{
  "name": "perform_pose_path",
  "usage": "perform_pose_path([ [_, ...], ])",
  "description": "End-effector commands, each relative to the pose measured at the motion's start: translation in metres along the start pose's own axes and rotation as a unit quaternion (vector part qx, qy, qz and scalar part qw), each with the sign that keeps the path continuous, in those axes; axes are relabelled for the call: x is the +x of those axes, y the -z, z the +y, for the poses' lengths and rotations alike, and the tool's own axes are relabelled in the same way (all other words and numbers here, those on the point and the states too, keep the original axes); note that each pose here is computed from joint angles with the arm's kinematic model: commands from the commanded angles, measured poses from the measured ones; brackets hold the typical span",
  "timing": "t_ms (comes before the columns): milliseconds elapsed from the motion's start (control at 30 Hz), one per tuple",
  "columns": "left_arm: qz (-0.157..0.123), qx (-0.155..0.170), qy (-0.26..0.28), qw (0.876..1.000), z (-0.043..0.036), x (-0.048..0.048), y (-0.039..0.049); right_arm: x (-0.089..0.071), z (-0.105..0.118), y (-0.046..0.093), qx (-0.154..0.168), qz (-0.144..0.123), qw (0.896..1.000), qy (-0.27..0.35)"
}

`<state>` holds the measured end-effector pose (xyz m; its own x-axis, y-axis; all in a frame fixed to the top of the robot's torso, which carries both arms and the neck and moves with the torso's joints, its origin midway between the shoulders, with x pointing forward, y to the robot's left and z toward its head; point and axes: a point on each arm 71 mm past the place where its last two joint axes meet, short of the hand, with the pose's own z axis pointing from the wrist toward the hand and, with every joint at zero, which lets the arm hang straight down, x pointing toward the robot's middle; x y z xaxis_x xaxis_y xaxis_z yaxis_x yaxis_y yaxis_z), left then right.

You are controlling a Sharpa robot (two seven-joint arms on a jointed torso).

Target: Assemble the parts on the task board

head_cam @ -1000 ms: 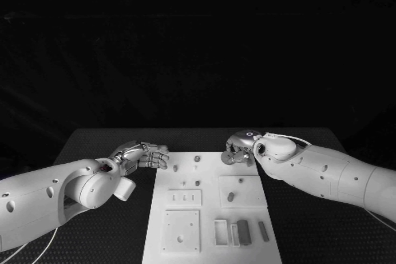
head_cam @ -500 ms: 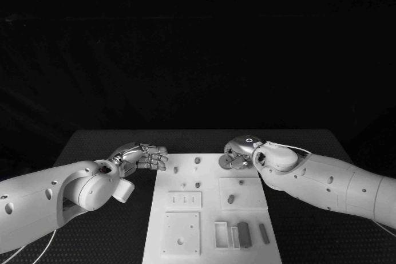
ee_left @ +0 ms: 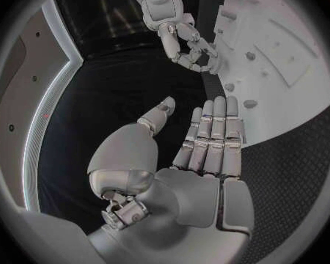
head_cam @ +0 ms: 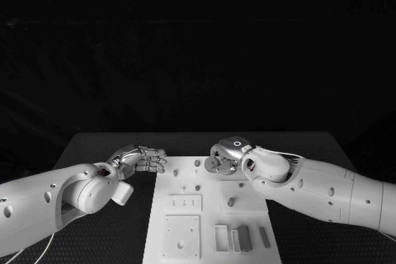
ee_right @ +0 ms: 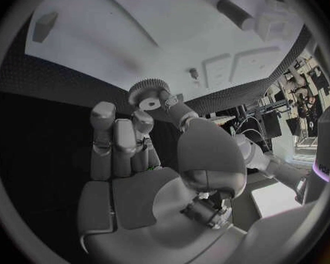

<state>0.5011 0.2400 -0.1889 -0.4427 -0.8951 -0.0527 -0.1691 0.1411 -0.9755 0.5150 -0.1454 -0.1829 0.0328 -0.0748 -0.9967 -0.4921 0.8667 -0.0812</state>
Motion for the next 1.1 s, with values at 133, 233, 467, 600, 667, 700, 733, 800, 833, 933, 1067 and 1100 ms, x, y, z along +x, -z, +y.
perform_pose_path([
  [133, -0.002, 0.006, -0.002, 1.0, -0.0022, -0.0005, -0.0001, -0.011, 0.021, 0.0, -0.006, -0.04, 0.999, 0.034],
  [233, -0.001, 0.006, -0.001, 1.0, -0.0023, 0.0003, 0.0, -0.013, 0.03, -0.002, -0.019, -0.051, 0.998, 0.039],
  [467, 0.007, 0.006, 0.0, 1.0, -0.003, 0.0053, -0.0001, -0.007, 0.043, -0.011, -0.034, -0.049, 0.997, 0.04],
  [600, 0.006, 0.006, 0.0, 1.0, -0.003, 0.0049, -0.0002, -0.002, 0.048, -0.015, -0.036, -0.045, 0.997, 0.041],
  [667, 0.005, 0.006, 0.0, 1.0, -0.0033, 0.0051, -0.0002, -0.001, 0.05, -0.016, -0.037, -0.044, 0.997, 0.041],
  [700, 0.006, 0.006, 0.0, 1.0, -0.0033, 0.0051, -0.0002, 0.0, 0.051, -0.017, -0.038, -0.043, 0.997, 0.042],
  [733, 0.005, 0.006, 0.0, 1.0, -0.0034, 0.0051, -0.0002, 0.001, 0.052, -0.018, -0.038, -0.042, 0.997, 0.042],
  [800, 0.005, 0.006, -0.001, 1.0, -0.0037, 0.0051, -0.0004, 0.004, 0.055, -0.021, -0.041, -0.035, 0.998, 0.043],
  [833, 0.006, 0.006, -0.001, 1.0, -0.0039, 0.0054, -0.0007, 0.006, 0.055, -0.022, -0.042, -0.03, 0.998, 0.038],
  [933, 0.007, 0.006, -0.001, 1.0, -0.0043, 0.006, -0.0011, 0.01, 0.057, -0.025, -0.042, -0.026, 0.998, 0.037],
  [1067, 0.008, 0.006, -0.001, 1.0, -0.0046, 0.007, -0.0012, 0.016, 0.058, -0.027, -0.04, -0.02, 0.998, 0.037],
  [1100, 0.008, 0.006, -0.001, 1.0, -0.0046, 0.0071, -0.0012, 0.018, 0.058, -0.027, -0.039, -0.019, 0.998, 0.038],
])
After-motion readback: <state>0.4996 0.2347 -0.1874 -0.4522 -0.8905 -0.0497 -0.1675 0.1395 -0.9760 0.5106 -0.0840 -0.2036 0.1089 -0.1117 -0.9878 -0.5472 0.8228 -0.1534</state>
